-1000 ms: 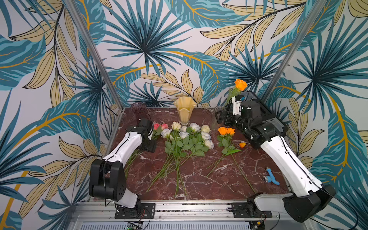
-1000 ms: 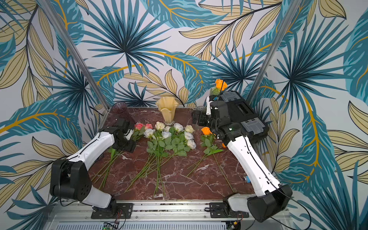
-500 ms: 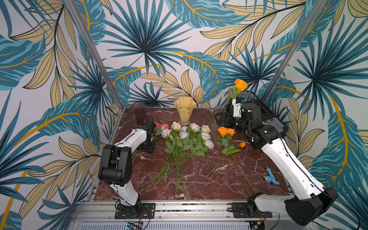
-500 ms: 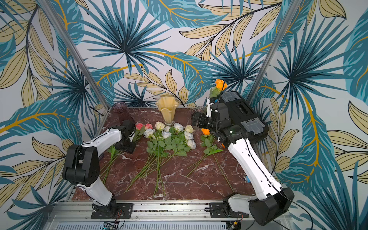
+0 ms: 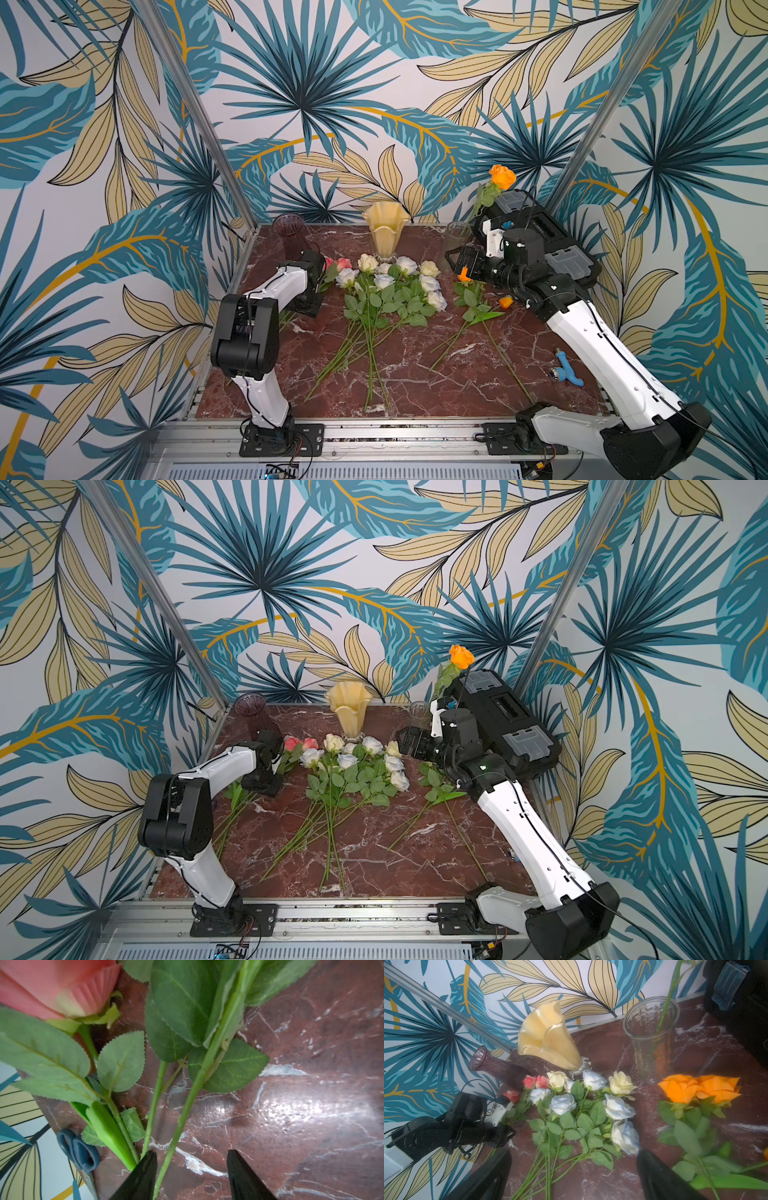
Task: Arrange the flowers in different vases according to their variety
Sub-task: Pick up the flower at the center of the board.
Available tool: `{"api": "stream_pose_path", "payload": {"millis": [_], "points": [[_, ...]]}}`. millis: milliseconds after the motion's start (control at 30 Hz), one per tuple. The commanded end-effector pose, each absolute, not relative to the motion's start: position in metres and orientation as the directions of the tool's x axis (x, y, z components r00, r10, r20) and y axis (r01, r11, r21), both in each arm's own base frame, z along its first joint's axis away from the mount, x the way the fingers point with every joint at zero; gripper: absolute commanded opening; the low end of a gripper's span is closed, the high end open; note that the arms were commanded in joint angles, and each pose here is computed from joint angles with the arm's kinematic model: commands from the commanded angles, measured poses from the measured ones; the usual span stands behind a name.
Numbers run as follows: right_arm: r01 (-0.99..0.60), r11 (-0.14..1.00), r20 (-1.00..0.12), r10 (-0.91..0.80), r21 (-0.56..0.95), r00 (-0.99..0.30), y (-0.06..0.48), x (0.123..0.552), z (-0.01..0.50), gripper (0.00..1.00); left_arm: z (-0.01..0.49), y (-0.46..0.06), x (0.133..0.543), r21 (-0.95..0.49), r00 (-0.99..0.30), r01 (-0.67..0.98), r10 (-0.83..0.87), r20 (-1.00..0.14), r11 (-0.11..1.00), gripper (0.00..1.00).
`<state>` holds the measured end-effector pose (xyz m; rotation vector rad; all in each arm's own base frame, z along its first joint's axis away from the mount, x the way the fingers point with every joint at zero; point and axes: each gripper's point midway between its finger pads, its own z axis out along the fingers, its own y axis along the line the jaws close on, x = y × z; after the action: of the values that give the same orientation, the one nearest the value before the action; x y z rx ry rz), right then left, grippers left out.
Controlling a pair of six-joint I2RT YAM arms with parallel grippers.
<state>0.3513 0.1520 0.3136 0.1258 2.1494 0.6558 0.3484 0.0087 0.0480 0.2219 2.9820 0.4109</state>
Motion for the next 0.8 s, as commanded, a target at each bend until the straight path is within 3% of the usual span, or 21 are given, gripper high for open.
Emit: {"api": "stream_pose_path", "payload": {"millis": [0, 133, 500, 667, 767], "points": [[-0.156, 0.841, -0.718, 0.328, 0.518, -0.614, 0.155, 0.347, 0.32, 0.99, 0.055, 0.013, 0.367, 0.296, -0.976, 0.112, 0.16, -0.144, 0.949, 0.49], [-0.154, 0.843, -0.722, 0.332, 0.516, -0.607, 0.154, 0.347, 0.322, 0.99, 0.054, 0.013, 0.369, 0.294, -0.976, 0.113, 0.161, -0.147, 0.949, 0.43], [-0.154, 0.844, -0.726, 0.332, 0.514, -0.602, 0.153, 0.346, 0.324, 0.99, 0.046, 0.016, 0.371, 0.302, -0.979, 0.105, 0.151, -0.136, 0.948, 0.46], [-0.15, 0.845, -0.728, 0.336, 0.513, -0.597, 0.151, 0.345, 0.325, 0.99, 0.04, 0.016, 0.371, 0.294, -0.982, 0.105, 0.146, -0.12, 0.95, 0.39], [-0.149, 0.846, -0.729, 0.336, 0.512, -0.596, 0.15, 0.345, 0.325, 0.99, 0.037, 0.016, 0.371, 0.294, -0.983, 0.107, 0.146, -0.113, 0.95, 0.29]]}}
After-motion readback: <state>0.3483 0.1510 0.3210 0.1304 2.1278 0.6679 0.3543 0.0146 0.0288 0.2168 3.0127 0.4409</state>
